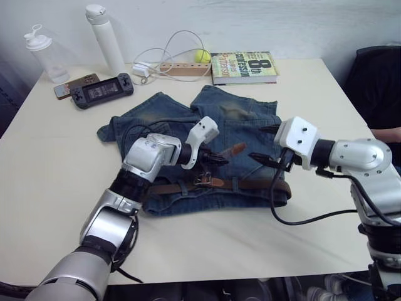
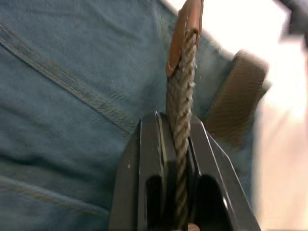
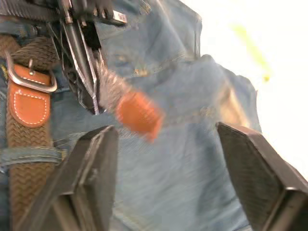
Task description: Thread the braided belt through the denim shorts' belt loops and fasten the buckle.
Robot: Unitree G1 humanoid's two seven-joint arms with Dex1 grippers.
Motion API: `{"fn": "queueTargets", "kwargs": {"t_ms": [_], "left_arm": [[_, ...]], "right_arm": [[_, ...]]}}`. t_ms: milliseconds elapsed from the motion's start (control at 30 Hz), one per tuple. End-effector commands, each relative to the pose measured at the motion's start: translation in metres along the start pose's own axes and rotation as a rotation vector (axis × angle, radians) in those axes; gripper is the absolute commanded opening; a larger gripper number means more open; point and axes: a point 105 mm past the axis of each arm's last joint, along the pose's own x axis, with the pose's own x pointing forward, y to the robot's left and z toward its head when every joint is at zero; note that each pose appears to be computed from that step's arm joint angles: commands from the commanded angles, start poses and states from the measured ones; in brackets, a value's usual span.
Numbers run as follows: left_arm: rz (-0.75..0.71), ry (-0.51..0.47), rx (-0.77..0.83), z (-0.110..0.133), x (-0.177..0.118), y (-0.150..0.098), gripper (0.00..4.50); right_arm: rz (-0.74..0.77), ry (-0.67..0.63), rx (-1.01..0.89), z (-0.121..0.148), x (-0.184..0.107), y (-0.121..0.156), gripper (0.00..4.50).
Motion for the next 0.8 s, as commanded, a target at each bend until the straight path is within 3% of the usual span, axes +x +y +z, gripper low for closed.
{"fn": "queueTargets", "kwargs": {"t_ms": [33,133,333,433,600,667,767,800], "left_arm": [[-0.012,-0.042,0.225,0.018,0.0,-0.009,0.0],[-0.012,-0.06,0.308,0.025,-0.001,-0.011,0.0],[-0.025,-0.071,0.31,0.029,-0.002,-0.013,0.0],[-0.024,-0.066,0.304,0.027,-0.003,-0.012,0.0],[-0.018,-0.054,0.309,0.023,-0.004,-0.011,0.0],[-0.015,-0.041,0.321,0.021,-0.005,-0.01,0.0],[-0.027,-0.046,0.283,0.021,-0.006,-0.01,0.0],[-0.042,-0.05,0.288,0.022,-0.008,-0.012,0.44]], "right_arm": [[0.071,-0.001,-0.076,0.004,0.003,0.003,3.54],[0.108,0.006,-0.079,0.0,0.008,0.007,3.54],[0.131,0.013,-0.031,-0.005,0.018,0.009,3.54],[0.146,-0.004,-0.006,-0.003,0.019,0.012,2.74],[0.136,-0.025,0.026,0.0,0.015,0.009,0.41],[0.145,-0.023,0.035,0.0,0.014,0.01,0.07],[0.154,-0.016,0.04,-0.002,0.013,0.013,0.07],[0.156,-0.011,0.04,-0.003,0.013,0.013,0.02]]}}
